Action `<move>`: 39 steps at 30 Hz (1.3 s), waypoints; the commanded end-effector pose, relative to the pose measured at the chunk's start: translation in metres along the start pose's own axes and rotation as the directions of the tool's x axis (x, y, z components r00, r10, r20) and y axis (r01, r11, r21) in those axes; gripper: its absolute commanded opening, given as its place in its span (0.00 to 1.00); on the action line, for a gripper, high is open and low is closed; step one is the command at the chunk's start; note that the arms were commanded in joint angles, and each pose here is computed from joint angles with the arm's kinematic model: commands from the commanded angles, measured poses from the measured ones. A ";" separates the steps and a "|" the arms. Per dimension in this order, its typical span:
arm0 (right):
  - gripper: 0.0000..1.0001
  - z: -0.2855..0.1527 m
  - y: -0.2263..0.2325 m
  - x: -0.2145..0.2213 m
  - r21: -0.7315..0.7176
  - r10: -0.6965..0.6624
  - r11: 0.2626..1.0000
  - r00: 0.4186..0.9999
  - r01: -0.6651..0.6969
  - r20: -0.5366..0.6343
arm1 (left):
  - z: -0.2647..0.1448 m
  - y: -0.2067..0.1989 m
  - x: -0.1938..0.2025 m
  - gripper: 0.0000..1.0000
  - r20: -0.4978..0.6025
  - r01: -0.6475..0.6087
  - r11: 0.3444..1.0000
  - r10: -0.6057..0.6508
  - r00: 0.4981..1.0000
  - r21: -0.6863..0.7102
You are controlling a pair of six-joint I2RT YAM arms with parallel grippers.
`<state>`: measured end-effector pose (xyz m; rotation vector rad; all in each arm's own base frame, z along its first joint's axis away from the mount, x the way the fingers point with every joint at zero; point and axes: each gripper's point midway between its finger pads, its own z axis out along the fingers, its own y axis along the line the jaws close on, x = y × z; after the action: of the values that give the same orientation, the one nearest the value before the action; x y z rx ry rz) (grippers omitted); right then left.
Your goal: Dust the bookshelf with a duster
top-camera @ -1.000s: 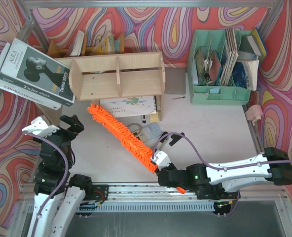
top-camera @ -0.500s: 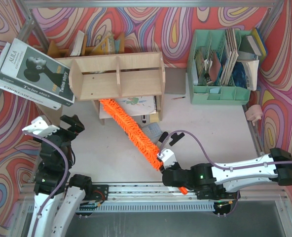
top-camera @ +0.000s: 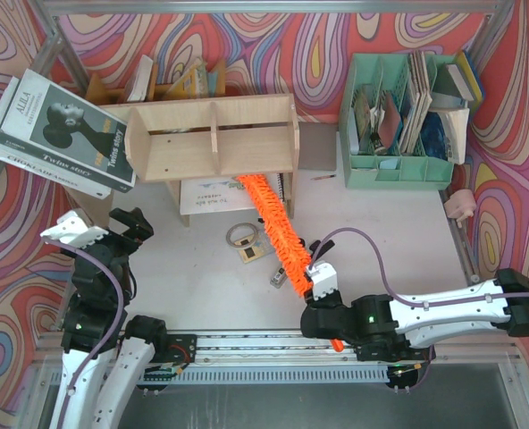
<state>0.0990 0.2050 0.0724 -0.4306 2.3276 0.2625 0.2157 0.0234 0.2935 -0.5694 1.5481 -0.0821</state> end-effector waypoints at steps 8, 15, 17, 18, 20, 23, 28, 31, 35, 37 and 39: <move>0.00 0.001 0.042 -0.050 -0.065 0.026 0.998 0.988 -0.016 0.153 | 0.000 -0.001 0.000 0.99 -0.001 0.007 1.000 -0.007 1.000 0.008; 0.00 0.020 0.106 -0.060 -0.158 -0.137 0.975 0.981 0.158 0.135 | -0.001 -0.001 -0.001 0.98 0.002 0.008 1.000 -0.008 1.000 0.004; 0.00 0.022 0.116 -0.062 -0.182 -0.142 0.969 0.979 0.168 0.145 | -0.001 0.000 -0.002 0.99 0.003 0.009 1.000 -0.009 1.000 0.004; 0.00 0.023 0.118 -0.063 -0.183 -0.137 0.969 0.979 0.163 0.148 | -0.001 0.000 -0.001 0.99 0.003 0.009 1.000 -0.009 1.000 0.004; 0.00 0.024 0.112 -0.064 -0.151 -0.121 0.978 0.981 0.144 0.151 | -0.001 0.000 -0.001 0.99 0.004 0.010 1.000 -0.010 1.000 0.005; 0.00 0.022 0.090 -0.064 -0.072 -0.074 0.994 0.985 0.086 0.153 | -0.001 -0.001 -0.001 0.98 0.002 0.011 1.000 -0.011 1.000 0.007; 0.00 0.013 0.042 -0.057 0.054 0.071 0.995 0.983 -0.081 0.171 | -0.001 -0.003 -0.001 0.99 -0.002 0.011 1.000 -0.010 1.000 0.014; 0.00 0.008 0.022 -0.052 0.083 0.144 0.983 0.972 -0.161 0.185 | -0.001 -0.002 -0.001 0.99 -0.001 0.011 1.000 -0.011 1.000 0.014; 0.00 0.008 0.028 -0.055 0.039 0.157 0.985 0.967 -0.168 0.200 | -0.001 -0.002 0.000 0.99 -0.003 0.010 1.000 -0.010 1.000 0.014; 0.00 0.010 0.038 -0.059 0.013 0.145 0.988 0.968 -0.151 0.204 | -0.001 -0.002 0.000 0.99 -0.004 0.010 1.000 -0.010 1.000 0.014; 0.00 0.014 0.050 -0.061 0.004 0.119 0.993 0.973 -0.122 0.195 | -0.001 -0.002 0.000 0.98 -0.003 0.010 1.000 -0.010 1.000 0.012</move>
<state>0.1119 0.2430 0.0843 -0.3366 2.2841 0.2659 0.2162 0.0211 0.2934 -0.5602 1.5523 -0.0938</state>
